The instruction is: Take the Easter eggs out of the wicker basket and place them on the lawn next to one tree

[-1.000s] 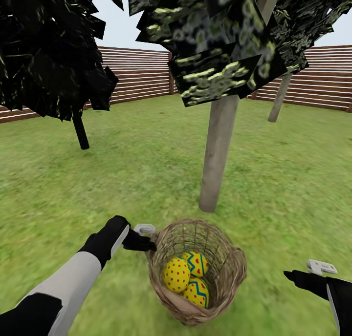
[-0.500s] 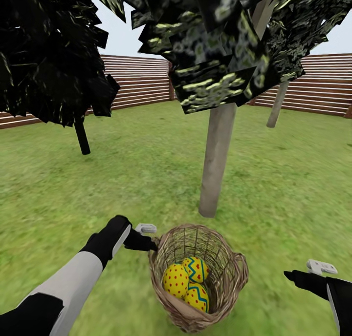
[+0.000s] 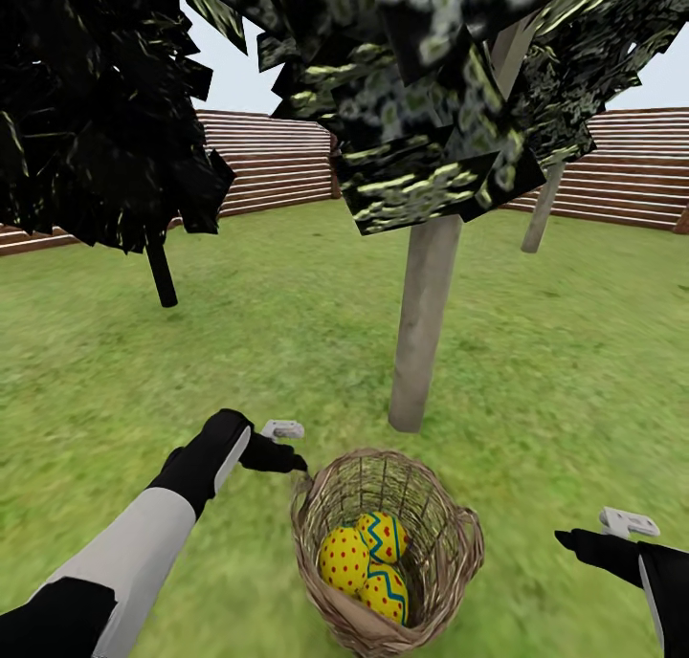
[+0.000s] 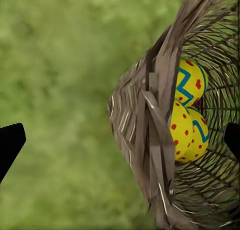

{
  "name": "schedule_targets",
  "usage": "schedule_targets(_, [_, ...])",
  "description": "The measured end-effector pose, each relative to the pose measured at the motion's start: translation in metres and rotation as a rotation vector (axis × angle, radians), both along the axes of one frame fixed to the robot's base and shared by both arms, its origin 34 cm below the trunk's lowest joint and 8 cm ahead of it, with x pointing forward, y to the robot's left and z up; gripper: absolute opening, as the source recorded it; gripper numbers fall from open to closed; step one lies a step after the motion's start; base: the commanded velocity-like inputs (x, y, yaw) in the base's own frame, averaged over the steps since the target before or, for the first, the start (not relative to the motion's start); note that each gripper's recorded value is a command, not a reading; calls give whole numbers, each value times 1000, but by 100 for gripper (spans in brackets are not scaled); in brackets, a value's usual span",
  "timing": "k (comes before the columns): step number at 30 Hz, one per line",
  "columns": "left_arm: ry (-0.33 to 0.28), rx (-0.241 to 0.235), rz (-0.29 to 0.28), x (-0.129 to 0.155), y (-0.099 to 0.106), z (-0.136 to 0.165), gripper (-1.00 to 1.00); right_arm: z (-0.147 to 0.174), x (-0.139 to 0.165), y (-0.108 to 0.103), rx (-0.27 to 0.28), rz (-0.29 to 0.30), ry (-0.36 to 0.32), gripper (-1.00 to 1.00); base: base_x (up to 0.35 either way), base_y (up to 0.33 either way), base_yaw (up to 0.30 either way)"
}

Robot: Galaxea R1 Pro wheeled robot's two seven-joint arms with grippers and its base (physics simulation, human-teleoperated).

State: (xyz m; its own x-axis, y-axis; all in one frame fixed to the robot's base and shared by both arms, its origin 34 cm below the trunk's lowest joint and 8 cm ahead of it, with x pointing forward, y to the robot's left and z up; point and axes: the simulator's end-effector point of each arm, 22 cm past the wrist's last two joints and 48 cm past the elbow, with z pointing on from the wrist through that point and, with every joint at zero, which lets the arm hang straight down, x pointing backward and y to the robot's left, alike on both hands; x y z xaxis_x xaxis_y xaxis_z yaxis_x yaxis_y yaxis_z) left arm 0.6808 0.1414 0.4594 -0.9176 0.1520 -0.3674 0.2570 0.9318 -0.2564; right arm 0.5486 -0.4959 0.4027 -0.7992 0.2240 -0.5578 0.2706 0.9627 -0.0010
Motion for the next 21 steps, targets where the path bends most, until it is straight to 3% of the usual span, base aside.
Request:
schedule_targets(3, [3,-22,27,4,3,9,100,7,3,2,4,1,-2,100,0,0,0])
schedule_targets(9, [-28,-96,90,22,2,43,100,18,20,37,5,92,6,100,0,0,0])
schedule_targets(16, [-98,-179,194,48,23,79,100,67,51,46,-43,119,-101,100,0,0,0])
schedule_targets(21, [-106,-189,206,50,27,83,100,69,49,57,-40,131,-50,100,0,-44,119])
